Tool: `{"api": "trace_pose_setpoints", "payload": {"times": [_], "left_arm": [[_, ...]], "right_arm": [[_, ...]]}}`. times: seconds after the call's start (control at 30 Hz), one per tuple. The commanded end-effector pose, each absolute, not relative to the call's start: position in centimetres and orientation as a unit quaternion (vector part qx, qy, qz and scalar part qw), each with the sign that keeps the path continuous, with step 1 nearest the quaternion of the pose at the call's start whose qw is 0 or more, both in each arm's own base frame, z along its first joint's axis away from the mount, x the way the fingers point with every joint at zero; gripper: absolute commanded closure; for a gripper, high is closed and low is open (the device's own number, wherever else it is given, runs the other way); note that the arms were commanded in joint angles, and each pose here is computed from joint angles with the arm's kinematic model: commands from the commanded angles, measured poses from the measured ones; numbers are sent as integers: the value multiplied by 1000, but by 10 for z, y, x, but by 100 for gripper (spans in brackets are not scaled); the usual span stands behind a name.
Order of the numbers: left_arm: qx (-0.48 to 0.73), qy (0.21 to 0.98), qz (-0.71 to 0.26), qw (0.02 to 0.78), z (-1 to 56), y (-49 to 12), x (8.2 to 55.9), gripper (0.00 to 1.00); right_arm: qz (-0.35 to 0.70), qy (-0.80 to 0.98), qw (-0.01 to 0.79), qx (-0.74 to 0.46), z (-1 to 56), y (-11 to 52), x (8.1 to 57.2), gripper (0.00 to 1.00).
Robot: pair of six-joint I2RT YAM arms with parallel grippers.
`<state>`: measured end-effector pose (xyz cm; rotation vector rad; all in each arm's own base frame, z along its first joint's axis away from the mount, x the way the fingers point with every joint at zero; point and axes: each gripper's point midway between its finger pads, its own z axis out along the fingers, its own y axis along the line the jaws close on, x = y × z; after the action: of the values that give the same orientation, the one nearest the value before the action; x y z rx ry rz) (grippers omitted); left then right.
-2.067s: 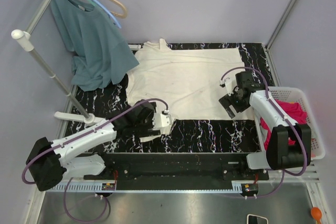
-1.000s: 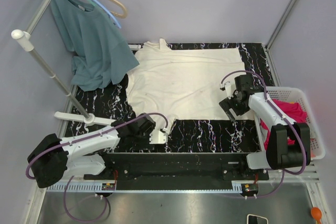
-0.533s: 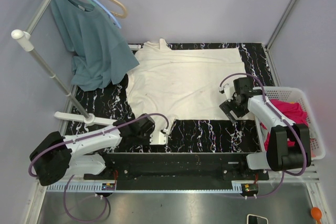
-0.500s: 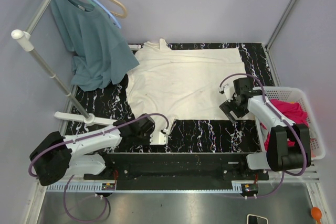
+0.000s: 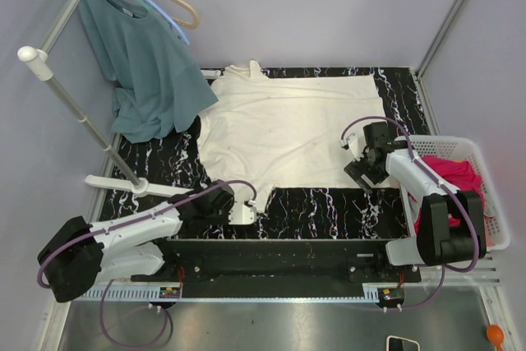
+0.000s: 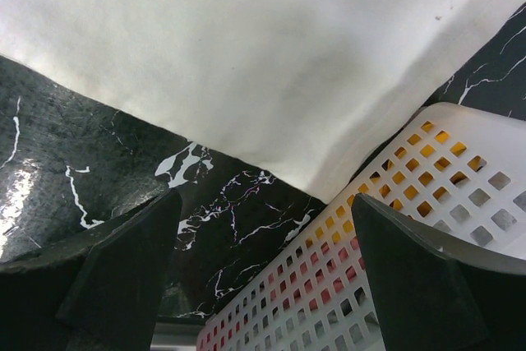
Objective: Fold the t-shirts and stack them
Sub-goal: Fold the tshirt
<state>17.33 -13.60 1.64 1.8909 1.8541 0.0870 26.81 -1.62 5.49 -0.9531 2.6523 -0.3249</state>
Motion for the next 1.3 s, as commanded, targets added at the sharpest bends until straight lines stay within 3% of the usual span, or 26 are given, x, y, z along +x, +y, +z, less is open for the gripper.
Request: {"api": "trace_pose_setpoints", "payload": {"times": [0.0, 0.57, 0.97, 1.27], "left_arm": [[673, 680, 72, 282, 28, -126, 197, 100], [653, 689, 116, 293, 27, -95, 216, 100], [648, 685, 126, 307, 39, -100, 231, 100], [651, 684, 124, 306, 44, -105, 237, 100]], "right_arm": [[-169, 917, 129, -337, 64, -39, 273, 5], [-213, 892, 48, -395, 62, -62, 264, 11], [-157, 872, -43, -462, 65, -60, 234, 18], [-141, 835, -44, -531, 55, -57, 251, 24]]}}
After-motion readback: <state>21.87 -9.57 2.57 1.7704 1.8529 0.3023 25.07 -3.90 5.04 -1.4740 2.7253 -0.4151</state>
